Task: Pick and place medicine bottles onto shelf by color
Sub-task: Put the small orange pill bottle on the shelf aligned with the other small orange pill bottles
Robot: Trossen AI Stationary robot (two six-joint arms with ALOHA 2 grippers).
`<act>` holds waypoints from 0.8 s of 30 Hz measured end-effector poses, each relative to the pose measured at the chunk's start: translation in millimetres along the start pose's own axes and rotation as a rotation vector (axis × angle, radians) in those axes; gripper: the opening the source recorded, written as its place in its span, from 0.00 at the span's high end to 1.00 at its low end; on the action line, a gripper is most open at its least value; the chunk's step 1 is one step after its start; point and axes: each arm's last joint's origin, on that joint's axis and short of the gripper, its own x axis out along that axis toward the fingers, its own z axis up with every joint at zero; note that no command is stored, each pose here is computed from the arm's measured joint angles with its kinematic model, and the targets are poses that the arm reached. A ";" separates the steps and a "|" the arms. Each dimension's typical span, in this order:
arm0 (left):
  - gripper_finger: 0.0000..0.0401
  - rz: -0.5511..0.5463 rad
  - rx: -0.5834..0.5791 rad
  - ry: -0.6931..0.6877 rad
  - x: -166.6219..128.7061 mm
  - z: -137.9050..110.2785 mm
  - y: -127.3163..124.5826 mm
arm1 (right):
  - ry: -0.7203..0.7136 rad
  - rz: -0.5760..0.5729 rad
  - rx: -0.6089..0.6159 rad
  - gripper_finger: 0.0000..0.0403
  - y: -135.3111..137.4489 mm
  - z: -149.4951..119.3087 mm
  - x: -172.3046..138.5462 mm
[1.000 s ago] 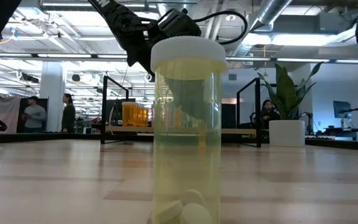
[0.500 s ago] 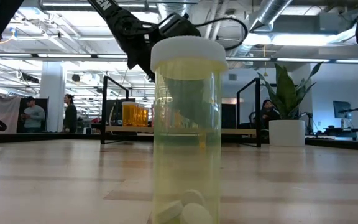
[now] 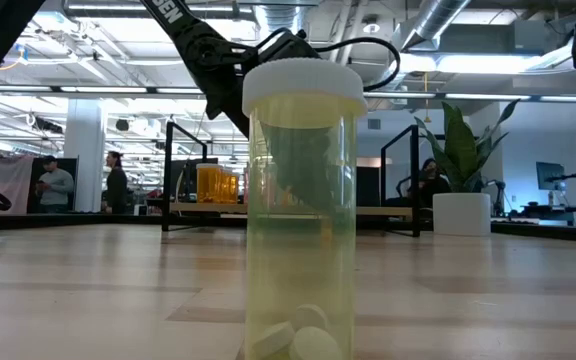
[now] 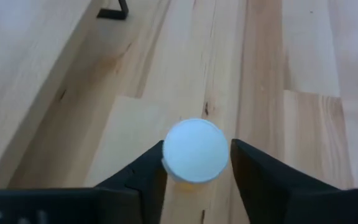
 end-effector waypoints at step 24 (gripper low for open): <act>0.75 -0.017 -0.047 -0.064 -31.0 22.6 8.4 | 0.000 0.003 0.001 0.44 0.2 0.0 0.0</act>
